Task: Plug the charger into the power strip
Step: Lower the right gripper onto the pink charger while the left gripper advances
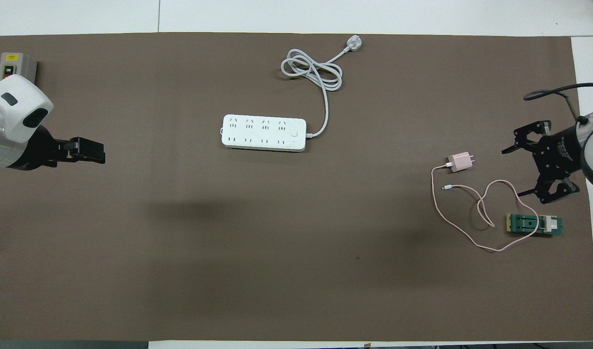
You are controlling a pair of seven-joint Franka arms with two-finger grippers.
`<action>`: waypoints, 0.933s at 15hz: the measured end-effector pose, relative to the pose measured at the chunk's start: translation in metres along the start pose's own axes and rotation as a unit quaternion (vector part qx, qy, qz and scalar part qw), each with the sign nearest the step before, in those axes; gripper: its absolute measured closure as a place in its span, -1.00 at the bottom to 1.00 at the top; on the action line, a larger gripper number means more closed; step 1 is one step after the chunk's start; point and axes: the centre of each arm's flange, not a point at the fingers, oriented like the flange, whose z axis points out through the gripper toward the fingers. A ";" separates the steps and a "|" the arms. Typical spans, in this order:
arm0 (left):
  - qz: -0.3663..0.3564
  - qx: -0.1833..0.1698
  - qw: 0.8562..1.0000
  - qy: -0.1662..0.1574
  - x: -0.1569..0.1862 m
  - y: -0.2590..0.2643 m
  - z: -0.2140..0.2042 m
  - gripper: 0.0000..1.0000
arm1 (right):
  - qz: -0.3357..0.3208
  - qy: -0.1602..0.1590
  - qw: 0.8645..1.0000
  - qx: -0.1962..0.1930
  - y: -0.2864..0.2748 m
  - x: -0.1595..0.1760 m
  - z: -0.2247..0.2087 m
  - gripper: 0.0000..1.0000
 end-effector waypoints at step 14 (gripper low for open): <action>0.025 -0.001 1.000 -0.003 -0.017 0.025 0.048 -1.00 | -0.068 -0.013 0.996 0.062 -0.059 0.017 0.074 -1.00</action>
